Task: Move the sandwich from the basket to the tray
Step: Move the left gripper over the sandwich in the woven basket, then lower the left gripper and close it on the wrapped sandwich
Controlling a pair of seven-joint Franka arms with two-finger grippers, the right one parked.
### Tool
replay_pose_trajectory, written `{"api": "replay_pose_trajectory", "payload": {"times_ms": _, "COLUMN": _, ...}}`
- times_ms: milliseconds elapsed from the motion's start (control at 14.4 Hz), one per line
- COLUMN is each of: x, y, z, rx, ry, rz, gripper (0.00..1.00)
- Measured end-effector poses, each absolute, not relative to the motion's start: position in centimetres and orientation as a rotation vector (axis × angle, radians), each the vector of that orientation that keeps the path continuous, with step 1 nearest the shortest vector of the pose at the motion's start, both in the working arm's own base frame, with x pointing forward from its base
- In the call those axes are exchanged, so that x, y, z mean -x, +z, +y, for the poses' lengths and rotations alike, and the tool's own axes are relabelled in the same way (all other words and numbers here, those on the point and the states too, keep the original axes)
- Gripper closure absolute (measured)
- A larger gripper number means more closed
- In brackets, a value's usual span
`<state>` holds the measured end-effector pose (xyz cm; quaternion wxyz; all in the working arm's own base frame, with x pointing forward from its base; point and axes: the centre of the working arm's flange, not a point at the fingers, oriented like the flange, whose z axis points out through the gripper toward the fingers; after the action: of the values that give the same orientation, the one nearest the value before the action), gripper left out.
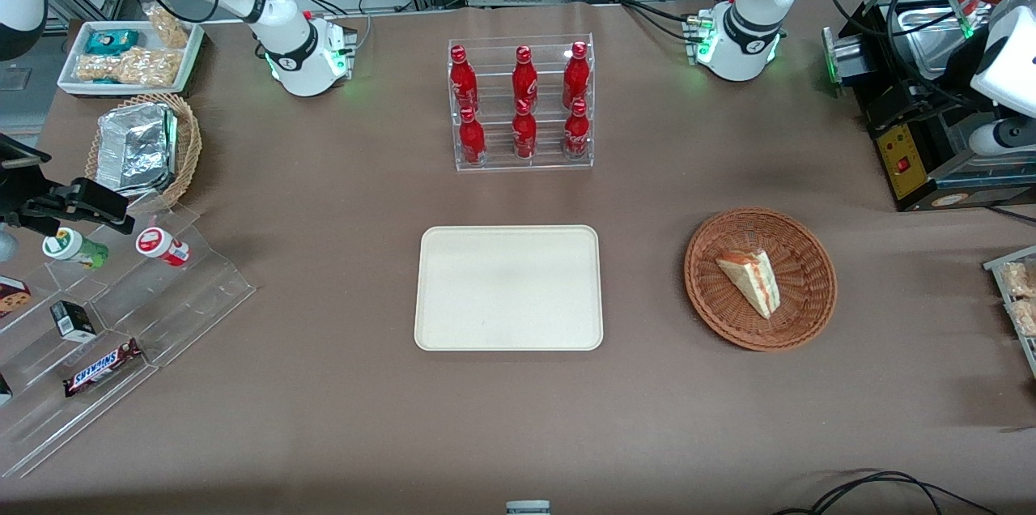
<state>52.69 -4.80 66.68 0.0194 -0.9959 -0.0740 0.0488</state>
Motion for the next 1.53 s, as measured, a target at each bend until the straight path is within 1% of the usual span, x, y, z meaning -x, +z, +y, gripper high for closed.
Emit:
{"api": "replay_pose_trajectory", "payload": {"times_ms": 278, "x": -52.7, "y": 66.6, "z": -4.8, "rx": 3.09, "ry": 0.154, "rz": -0.229, "gripper": 0.0}}
{"api": "replay_pose_trajectory", "payload": {"times_ms": 417, "x": -53.0, "y": 65.7, "z": -4.7, "rx": 3.086, "ry": 0.184, "rz": -0.234, "gripper": 0.0}}
{"api": "replay_pose_trajectory", "payload": {"times_ms": 696, "x": -54.9, "y": 61.3, "z": -3.5, "rx": 3.045, "ry": 0.308, "rz": -0.276, "gripper": 0.0}}
{"api": "replay_pose_trajectory", "payload": {"times_ms": 835, "x": -56.2, "y": 58.5, "z": -3.3, "rx": 3.024, "ry": 0.371, "rz": -0.35, "gripper": 0.0}}
{"api": "replay_pose_trajectory", "payload": {"times_ms": 974, "x": -57.9, "y": 55.2, "z": -3.3, "rx": 3.008, "ry": 0.391, "rz": -0.438, "gripper": 0.0}}
{"api": "replay_pose_trajectory", "payload": {"times_ms": 1043, "x": -58.6, "y": 53.4, "z": -3.3, "rx": 3.002, "ry": 0.377, "rz": -0.494, "gripper": 0.0}}
{"api": "replay_pose_trajectory", "payload": {"times_ms": 1252, "x": -59.7, "y": 48.0, "z": -3.9, "rx": 2.982, "ry": 0.292, "rz": -0.671, "gripper": 0.0}}
{"api": "replay_pose_trajectory", "payload": {"times_ms": 1530, "x": -59.2, "y": 39.9, "z": -5.1, "rx": 2.996, "ry": 0.166, "rz": -0.773, "gripper": 0.0}}
